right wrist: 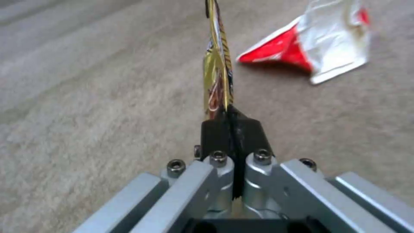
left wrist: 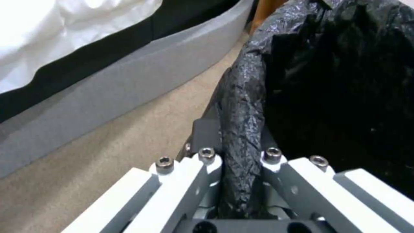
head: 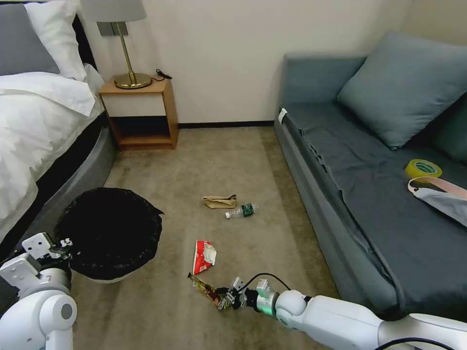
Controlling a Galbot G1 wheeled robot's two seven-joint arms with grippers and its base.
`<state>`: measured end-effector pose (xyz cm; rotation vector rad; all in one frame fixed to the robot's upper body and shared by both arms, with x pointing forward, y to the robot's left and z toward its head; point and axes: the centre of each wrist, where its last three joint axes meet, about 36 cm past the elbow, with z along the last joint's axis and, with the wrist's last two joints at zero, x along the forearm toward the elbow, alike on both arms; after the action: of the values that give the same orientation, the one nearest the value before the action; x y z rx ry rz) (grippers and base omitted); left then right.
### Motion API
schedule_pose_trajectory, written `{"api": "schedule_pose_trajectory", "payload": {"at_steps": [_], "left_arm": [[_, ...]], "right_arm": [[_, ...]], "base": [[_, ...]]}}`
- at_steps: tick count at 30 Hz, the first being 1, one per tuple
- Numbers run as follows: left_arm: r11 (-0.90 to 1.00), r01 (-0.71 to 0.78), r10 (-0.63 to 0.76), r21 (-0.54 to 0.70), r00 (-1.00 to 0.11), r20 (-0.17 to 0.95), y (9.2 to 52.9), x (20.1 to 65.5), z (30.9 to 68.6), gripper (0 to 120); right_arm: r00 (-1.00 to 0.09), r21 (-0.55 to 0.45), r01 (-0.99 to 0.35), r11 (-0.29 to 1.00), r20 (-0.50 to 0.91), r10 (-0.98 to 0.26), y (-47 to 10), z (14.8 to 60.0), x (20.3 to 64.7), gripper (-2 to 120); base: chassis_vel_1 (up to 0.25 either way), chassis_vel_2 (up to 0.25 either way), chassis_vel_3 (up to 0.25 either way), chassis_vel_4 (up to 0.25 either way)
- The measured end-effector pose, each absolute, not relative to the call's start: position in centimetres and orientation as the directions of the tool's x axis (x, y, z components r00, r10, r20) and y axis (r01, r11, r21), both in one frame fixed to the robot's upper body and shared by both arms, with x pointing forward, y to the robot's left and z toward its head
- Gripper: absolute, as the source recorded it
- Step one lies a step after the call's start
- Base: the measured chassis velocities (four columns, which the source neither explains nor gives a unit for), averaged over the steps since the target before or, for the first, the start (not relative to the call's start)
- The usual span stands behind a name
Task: Pick up the trash bin, then pick up the garbage on the floor and place it into the trash bin.
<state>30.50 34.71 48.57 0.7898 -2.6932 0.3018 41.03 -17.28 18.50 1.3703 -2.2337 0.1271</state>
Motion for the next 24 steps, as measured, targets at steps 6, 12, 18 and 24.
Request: {"api": "schedule_pose_trajectory", "payload": {"at_steps": [6,12,18,24], "left_arm": [[0.827,-0.552,-0.483,-0.106,-0.794,0.369,34.7,30.7,48.0,4],[0.831,-0.547,-0.475,-0.097,-0.790,0.388,34.6,31.1,47.2,4],[0.837,-0.539,-0.461,-0.090,-0.785,0.413,34.2,31.2,46.1,4],[0.840,-0.536,-0.459,-0.085,-0.784,0.418,34.1,31.2,46.0,4]], "right_arm": [[-0.397,0.183,-0.839,0.513,0.438,-0.806,-18.0,20.0,41.8,0],[-0.434,0.171,-0.826,0.537,0.414,-0.800,-18.9,21.2,42.8,0],[-0.498,0.155,-0.808,0.569,0.336,-0.799,-19.2,24.2,44.6,0],[-0.534,0.162,-0.800,0.577,0.244,-0.809,-18.2,28.1,45.8,0]], "base": [[0.000,0.000,0.000,0.000],[0.000,0.000,0.000,0.000],[0.000,0.000,0.000,0.000],[0.000,0.000,0.000,0.000]]}}
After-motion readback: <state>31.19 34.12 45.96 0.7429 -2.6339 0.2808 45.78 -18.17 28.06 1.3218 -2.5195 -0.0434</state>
